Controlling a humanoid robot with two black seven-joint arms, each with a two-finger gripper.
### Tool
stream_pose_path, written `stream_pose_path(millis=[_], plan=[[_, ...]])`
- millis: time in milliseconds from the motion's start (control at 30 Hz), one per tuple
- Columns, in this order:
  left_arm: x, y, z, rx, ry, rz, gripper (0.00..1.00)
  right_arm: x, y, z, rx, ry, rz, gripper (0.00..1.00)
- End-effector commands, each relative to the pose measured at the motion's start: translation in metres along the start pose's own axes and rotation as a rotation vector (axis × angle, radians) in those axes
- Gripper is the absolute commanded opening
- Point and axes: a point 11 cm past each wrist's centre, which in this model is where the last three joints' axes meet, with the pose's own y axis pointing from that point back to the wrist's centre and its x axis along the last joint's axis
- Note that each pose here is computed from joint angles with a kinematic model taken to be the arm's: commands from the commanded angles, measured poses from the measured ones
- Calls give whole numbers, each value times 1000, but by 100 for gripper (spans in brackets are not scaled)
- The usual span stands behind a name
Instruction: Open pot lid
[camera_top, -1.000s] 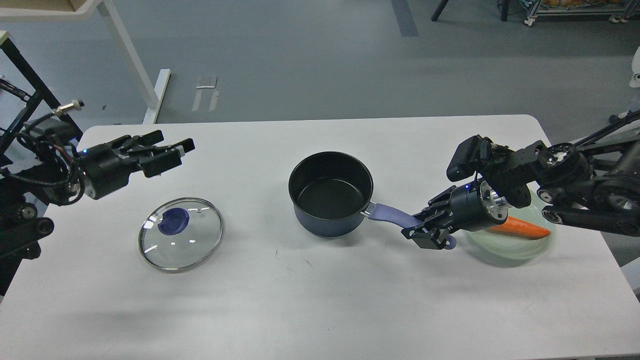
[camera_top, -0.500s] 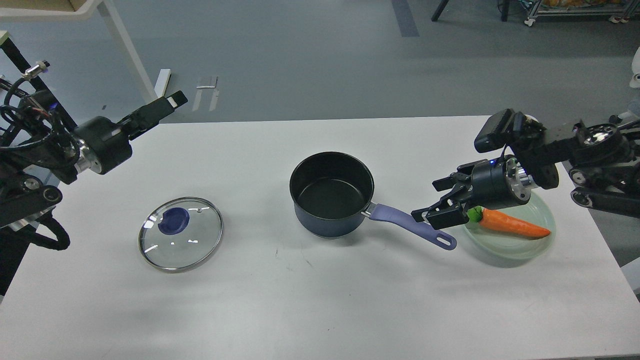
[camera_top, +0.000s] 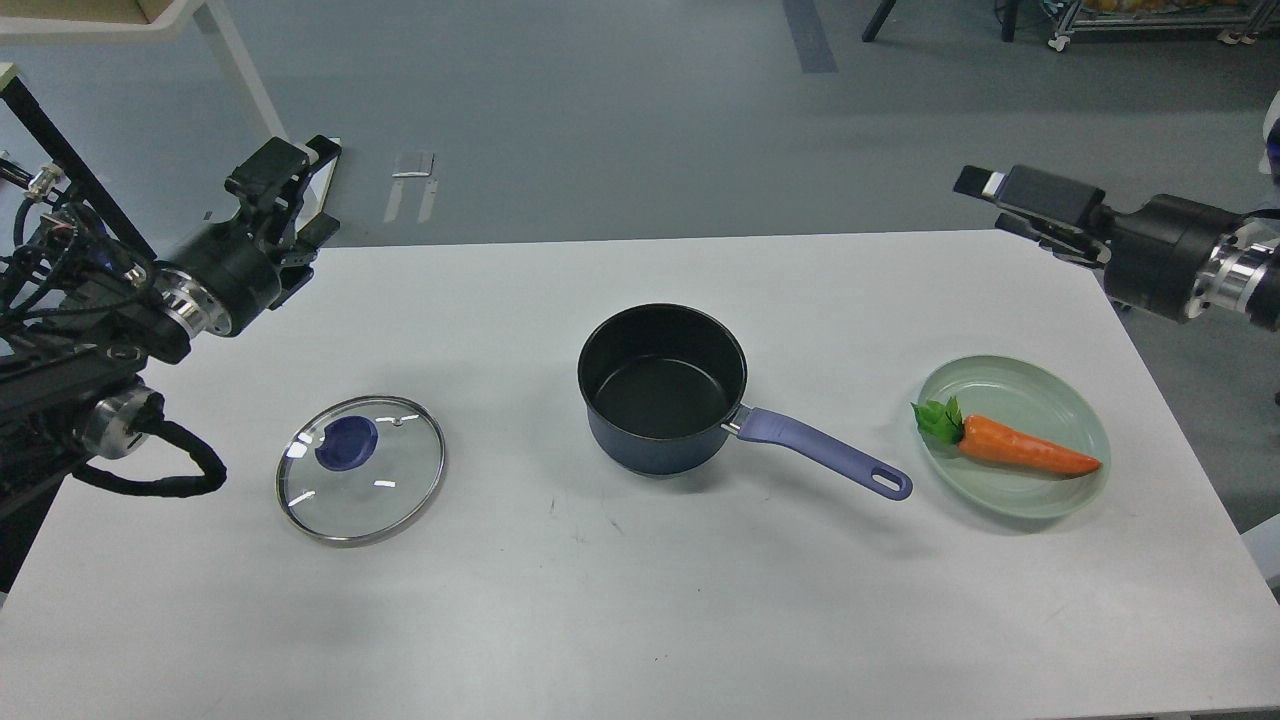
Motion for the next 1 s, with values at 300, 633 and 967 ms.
stream_pose_path(millis=[300, 633, 967], plan=[[-43, -28, -33, -76, 357, -16, 99, -19, -26, 50, -5, -668, 301, 100], [-42, -26, -64, 125, 675, -19, 99, -78, -43, 66, 101, -949, 50, 100], [-38, -21, -53, -25, 709, -69, 100, -83, -40, 68, 119, -937, -51, 100]])
